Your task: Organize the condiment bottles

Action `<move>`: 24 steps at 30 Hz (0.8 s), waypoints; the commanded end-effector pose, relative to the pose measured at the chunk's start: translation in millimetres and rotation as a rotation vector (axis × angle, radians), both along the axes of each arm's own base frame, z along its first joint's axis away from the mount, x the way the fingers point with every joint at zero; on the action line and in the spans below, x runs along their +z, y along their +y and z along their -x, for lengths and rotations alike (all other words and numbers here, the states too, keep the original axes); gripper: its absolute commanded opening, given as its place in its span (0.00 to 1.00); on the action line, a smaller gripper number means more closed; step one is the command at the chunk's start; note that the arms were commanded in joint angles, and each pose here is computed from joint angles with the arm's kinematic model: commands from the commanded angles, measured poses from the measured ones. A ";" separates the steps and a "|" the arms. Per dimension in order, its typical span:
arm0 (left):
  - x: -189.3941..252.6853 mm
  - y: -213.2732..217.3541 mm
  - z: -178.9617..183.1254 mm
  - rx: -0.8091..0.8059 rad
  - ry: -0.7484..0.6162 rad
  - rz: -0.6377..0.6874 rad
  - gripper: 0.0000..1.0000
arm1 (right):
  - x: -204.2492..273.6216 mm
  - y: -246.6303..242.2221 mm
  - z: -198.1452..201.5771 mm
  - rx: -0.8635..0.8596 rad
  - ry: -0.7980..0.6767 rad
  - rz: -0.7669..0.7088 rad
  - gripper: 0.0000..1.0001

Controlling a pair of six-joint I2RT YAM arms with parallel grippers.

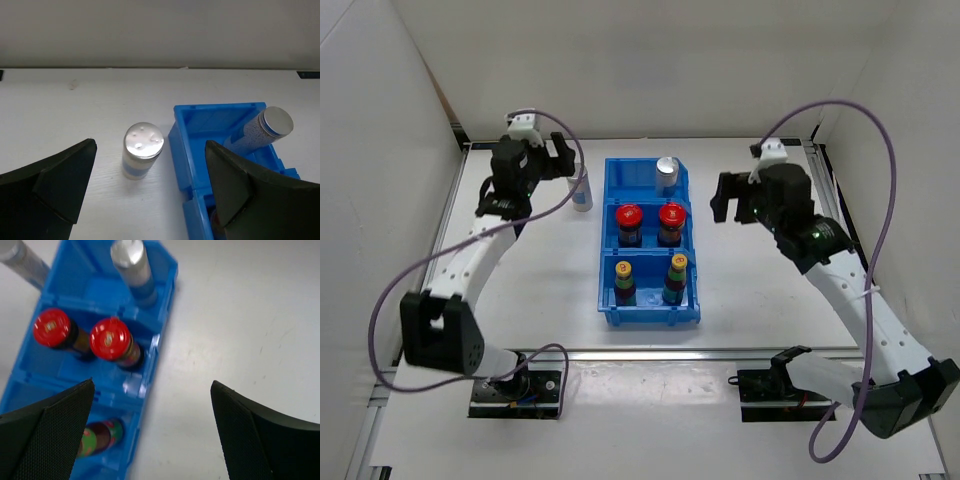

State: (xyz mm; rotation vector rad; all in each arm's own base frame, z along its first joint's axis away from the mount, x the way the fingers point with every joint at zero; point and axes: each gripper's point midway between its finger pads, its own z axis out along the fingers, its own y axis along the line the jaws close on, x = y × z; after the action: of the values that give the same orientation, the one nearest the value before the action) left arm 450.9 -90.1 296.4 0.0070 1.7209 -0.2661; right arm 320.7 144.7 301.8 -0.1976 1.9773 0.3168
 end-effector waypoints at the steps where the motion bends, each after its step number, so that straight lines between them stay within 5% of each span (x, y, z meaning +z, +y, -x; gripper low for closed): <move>1: -17.4 -29.3 -24.7 -0.143 0.070 0.054 1.00 | -35.8 -0.2 26.3 0.033 0.120 -0.006 1.00; 11: -77.4 -43.3 -95.9 -0.119 0.146 -0.032 1.00 | -55.9 -12.0 62.2 0.076 0.160 0.007 1.00; 24: -138.7 -43.4 -111.2 -0.078 0.253 -0.051 1.00 | -67.7 -9.8 72.5 0.099 0.207 -0.001 1.00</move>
State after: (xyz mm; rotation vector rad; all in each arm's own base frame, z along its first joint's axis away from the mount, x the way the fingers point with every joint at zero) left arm 555.7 -134.8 138.0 0.0961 2.0277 -0.3049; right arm 248.5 132.4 233.3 -0.2742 2.1766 0.3946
